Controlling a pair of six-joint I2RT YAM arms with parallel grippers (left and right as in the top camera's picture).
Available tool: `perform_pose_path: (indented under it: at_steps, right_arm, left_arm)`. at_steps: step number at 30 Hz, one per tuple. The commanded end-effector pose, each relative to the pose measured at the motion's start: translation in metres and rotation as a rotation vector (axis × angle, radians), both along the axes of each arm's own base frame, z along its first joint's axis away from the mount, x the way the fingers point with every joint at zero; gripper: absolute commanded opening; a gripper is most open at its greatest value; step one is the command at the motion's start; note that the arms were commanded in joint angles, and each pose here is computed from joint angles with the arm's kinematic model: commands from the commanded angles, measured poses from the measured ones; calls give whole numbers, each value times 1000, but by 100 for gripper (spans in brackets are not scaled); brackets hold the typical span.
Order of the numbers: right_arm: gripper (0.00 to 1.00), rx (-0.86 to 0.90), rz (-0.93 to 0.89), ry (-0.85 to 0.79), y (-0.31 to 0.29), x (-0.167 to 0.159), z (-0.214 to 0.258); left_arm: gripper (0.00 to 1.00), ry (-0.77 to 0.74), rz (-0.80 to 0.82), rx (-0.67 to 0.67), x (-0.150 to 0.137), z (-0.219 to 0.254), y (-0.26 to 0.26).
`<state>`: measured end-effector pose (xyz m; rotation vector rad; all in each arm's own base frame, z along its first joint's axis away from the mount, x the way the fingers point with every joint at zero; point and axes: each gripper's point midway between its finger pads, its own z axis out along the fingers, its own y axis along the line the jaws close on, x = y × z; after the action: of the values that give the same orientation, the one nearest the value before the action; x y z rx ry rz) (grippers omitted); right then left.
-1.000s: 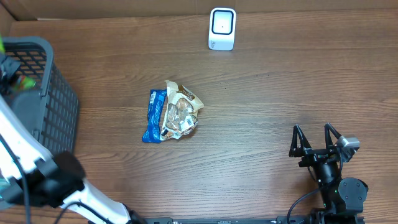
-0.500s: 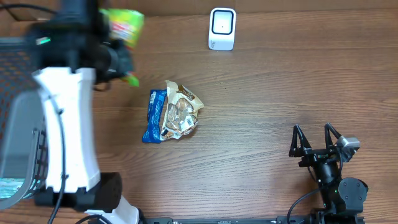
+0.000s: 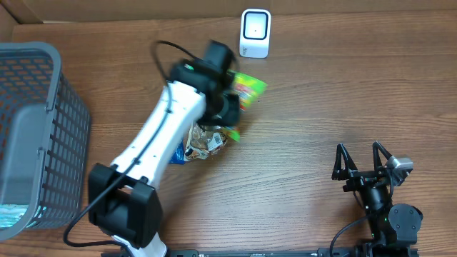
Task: Scan the item barcode
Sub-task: 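Carry the Haribo bag out and drop it right of the packets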
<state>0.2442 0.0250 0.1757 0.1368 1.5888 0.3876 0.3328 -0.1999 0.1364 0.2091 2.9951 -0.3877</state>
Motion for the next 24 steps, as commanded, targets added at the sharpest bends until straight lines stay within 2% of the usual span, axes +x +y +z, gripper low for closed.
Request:
perform_pose_path:
  at_steps: [1,7,9,10,11,12,13,14,16,19,24]
  right_arm:
    - [100,-1,11,-5,2,0,-1]
    - [100,-1,11,-5,2,0,-1]
    - [100,-1,11,-5,2,0,-1]
    - [100,-1,11,-5,2,0,-1]
    - [100,-1,11,-5,2,0,-1]
    - [100,-1,11,-5,2,0,-1]
    - [100,-1,11,-5,2,0,-1]
    - [100,-1,11,-5,2,0,-1]
    - [100,-1,11,-5,2,0,-1]
    - [100,-1,11,-5,2,0,-1]
    - [100,-1,11,-6,2,0,-1]
  left_arm:
    - [4,3,-100,-70,-18,-6,-35]
    - [5,39,-42,-7,-34,-29,-39]
    - [8,52,-34,0,-37,-33,-36]
    - [16,55,-34,0,-38,-34,-36]
    - [29,56,-34,1,-38,-34,-36]
    - [48,53,-35,0,-37,-34,-36]
    - [59,45,-45,-1,-36,-33,-36]
    - [65,32,-57,-4,-32,-30,-35]
    - [68,-3,-64,-20,-20,-17,-32]
    - [68,-79,-69,-77,5,24,-26]
    - [68,-327,-19,-131,51,144,13]
